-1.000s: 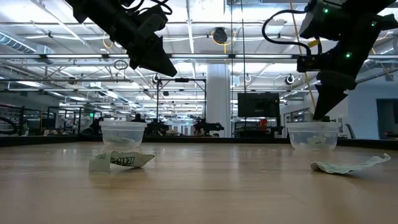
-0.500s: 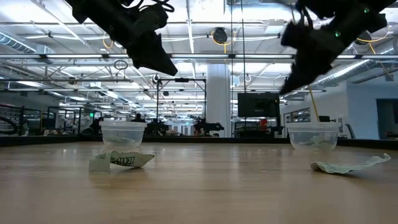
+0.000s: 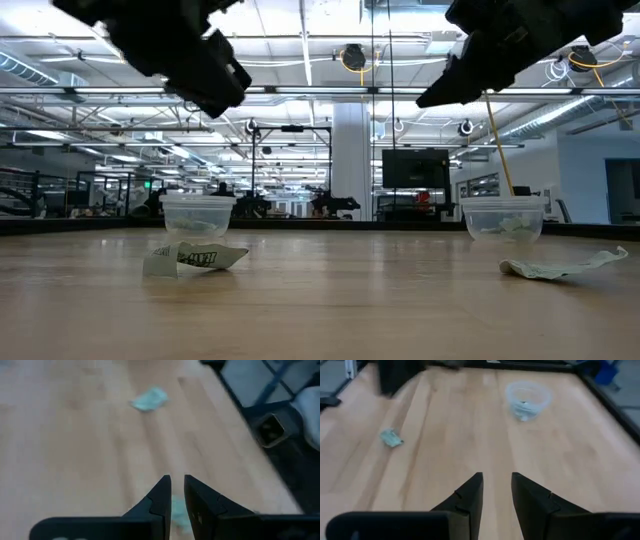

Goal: Pick and place Stevia / Truvia into bins
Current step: Put the stevia packet into the left transparent container

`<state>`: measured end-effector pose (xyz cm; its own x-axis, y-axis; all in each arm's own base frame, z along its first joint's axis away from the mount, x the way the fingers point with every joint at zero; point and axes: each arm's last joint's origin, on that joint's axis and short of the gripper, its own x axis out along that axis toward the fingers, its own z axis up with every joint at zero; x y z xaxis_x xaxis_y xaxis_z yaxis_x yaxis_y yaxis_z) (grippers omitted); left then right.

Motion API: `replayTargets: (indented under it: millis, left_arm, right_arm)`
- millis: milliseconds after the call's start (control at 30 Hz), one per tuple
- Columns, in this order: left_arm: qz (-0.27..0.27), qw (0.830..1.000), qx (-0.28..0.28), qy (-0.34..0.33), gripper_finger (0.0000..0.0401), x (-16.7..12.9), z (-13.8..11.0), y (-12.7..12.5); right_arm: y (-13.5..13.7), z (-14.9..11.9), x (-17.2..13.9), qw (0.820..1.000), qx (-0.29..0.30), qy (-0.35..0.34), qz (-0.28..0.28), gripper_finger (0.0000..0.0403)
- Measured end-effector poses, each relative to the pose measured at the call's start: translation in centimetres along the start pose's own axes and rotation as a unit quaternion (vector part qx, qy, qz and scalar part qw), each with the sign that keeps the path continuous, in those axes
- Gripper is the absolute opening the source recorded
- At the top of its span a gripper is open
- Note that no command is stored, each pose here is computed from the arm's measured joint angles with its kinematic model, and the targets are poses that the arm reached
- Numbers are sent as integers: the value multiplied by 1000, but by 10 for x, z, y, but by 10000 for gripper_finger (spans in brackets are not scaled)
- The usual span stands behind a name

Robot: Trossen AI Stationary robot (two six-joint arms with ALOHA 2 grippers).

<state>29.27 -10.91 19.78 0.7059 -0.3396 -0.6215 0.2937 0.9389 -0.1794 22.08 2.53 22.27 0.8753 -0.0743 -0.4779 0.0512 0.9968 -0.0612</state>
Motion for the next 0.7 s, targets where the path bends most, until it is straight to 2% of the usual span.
replayTargets:
  millis: [67, 200, 267, 367, 533, 700]
  left_arm:
    - [-9, 1000, -15, 12, 58, 12, -8, -13]
    - [26, 993, -111, 24, 60, 29, -21, -24]
    - [41, 989, -135, 34, 68, 32, -26, -25]
    - [65, 985, -155, 44, 93, 33, -30, -25]
    - [69, 981, -173, 62, 140, 33, -34, -25]
    - [68, 975, -190, 97, 158, 38, -44, -29]
  right_arm:
    - [-1, 0, 1, 1000, -16, -4, -9, 94]
    - [-1, 2, 2, 999, -39, -11, -11, 95]
    - [-1, 2, 2, 999, -41, -11, -10, 95]
    - [-1, 2, 2, 999, -40, -13, -11, 95]
    - [-1, 3, 2, 998, -63, -14, -11, 94]
    - [-2, 4, 2, 996, -81, -21, -13, 93]
